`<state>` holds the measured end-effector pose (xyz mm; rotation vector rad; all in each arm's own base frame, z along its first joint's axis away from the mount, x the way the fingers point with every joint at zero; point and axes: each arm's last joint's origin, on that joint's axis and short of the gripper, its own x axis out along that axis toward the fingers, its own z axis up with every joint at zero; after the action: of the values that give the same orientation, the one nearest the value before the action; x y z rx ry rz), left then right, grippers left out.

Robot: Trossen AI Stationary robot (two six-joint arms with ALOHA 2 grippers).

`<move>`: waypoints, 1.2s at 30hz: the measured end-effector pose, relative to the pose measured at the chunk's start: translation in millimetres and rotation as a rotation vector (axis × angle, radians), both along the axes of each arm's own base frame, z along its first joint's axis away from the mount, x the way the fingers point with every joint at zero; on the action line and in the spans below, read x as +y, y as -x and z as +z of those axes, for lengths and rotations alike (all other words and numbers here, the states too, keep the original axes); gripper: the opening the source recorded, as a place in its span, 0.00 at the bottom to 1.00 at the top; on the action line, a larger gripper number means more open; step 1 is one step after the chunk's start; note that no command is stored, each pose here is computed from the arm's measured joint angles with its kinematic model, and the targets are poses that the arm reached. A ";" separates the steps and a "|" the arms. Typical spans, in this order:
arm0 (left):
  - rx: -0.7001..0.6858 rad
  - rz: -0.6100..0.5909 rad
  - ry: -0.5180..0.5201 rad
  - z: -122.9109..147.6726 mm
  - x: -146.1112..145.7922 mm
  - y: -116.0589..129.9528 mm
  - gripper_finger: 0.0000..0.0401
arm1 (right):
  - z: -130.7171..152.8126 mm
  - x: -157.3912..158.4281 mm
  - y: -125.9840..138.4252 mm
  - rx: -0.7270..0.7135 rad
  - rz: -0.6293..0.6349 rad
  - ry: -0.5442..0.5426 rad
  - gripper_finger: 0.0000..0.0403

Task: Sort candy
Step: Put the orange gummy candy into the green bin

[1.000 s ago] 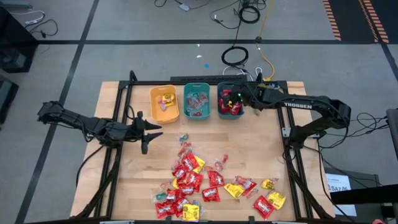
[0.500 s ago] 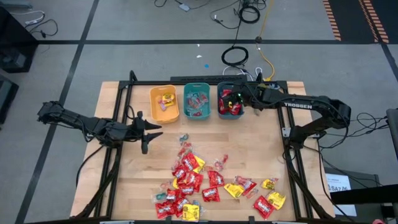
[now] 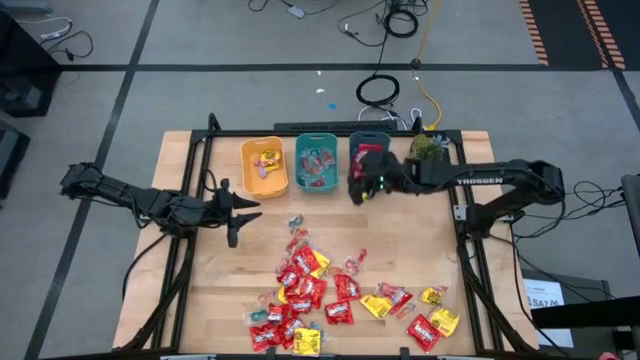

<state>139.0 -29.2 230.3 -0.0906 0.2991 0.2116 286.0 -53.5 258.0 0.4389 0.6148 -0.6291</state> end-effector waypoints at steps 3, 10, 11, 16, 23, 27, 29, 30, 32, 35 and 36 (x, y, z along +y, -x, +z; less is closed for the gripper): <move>0.002 -0.001 -0.004 -0.1 0.0 0.0 0.35 | -1.2 22.1 -3.8 0.020 0.105 0.021 0.58; 0.003 -0.002 -0.005 -0.2 0.0 0.0 0.35 | -3.9 67.7 -3.9 0.081 0.427 0.041 0.51; 0.003 -0.002 -0.005 -0.2 0.0 0.0 0.35 | -4.7 72.7 -2.9 0.095 0.470 0.040 0.51; 0.003 -0.002 -0.005 -0.2 0.0 0.0 0.35 | -10.5 94.1 5.3 0.190 0.631 0.060 0.48; 0.006 -0.009 -0.004 -0.4 -0.2 0.1 0.35 | -22.0 114.0 12.3 0.312 0.760 0.091 0.48; 0.015 -0.009 -0.006 -1.1 -0.1 0.4 0.35 | -43.4 124.3 5.3 0.393 0.852 0.052 0.48; 0.029 -0.008 -0.009 -2.6 0.1 0.8 0.35 | -56.2 128.5 1.3 0.440 0.879 0.050 0.48; 0.033 -0.008 -0.010 -2.9 0.1 0.9 0.35 | -61.4 130.0 -0.5 0.457 0.885 0.050 0.48; 0.030 -0.008 -0.009 -2.7 0.1 0.9 0.35 | -71.4 131.1 -4.4 0.488 0.894 0.052 0.48; 0.031 -0.008 -0.009 -2.7 0.1 0.9 0.35 | -86.3 132.0 -10.8 0.522 0.907 0.060 0.48; 0.030 -0.008 -0.009 -2.7 0.1 0.9 0.35 | -91.1 132.6 -13.3 0.528 0.914 0.065 0.48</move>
<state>138.1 -29.1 227.6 -0.0772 0.3282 0.2064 299.3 79.2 166.9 -0.1065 1.1888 0.1307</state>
